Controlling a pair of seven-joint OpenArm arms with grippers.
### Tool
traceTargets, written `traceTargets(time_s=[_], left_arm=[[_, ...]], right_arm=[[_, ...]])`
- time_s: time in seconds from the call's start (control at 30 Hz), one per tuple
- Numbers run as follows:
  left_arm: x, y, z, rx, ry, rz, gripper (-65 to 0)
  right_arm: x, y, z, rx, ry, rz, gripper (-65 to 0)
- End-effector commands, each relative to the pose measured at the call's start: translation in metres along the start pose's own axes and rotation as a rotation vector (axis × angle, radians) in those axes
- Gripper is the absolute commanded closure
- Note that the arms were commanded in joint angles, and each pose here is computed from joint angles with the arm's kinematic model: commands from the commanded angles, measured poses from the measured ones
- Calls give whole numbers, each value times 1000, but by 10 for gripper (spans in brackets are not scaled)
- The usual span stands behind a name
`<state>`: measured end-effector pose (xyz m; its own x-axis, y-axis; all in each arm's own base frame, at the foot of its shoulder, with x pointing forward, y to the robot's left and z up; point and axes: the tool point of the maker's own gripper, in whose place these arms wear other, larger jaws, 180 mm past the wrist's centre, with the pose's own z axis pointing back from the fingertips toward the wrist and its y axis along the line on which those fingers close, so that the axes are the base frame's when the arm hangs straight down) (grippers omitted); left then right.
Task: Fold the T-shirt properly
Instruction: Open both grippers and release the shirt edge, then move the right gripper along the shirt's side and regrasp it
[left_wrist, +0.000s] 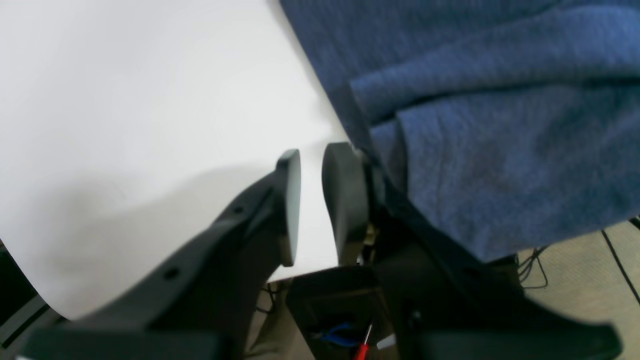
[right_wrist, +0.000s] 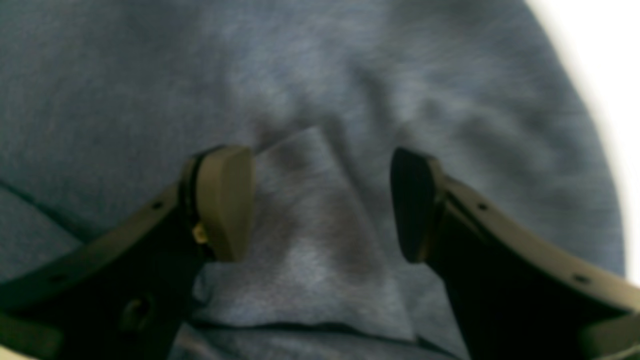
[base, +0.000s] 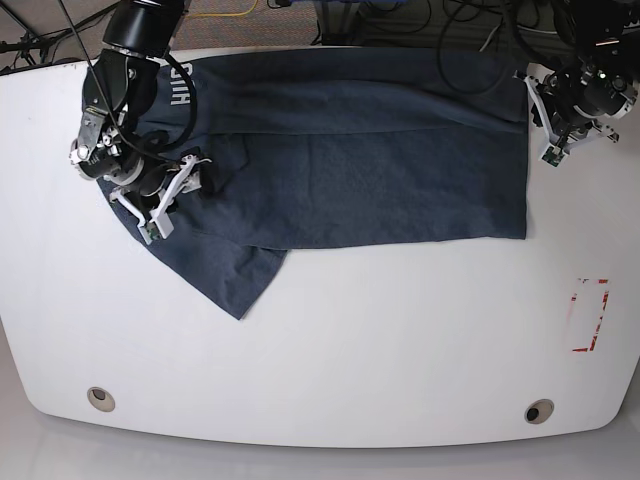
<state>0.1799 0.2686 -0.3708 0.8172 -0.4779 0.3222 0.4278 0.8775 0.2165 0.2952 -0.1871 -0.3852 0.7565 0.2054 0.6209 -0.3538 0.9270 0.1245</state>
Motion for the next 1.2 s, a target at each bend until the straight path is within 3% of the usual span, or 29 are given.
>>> traceTargets(time_s=[0.0, 0.23, 0.7, 1.17], left_arm=[[4, 6, 5, 21, -13, -13, -101], [5, 4, 5, 16, -20, -10, -101], [20, -34, -4, -88, -76, 25, -101], [12, -44, -17, -99, -10, -23, -101]], right_arm=[[7, -9, 3, -16, -21, 2, -392], [-3, -7, -3, 1, -1, -22, -349], [-3, -6, -2, -1, -14, -19, -30], [31, -8, 24, -65, -66, 76, -17]])
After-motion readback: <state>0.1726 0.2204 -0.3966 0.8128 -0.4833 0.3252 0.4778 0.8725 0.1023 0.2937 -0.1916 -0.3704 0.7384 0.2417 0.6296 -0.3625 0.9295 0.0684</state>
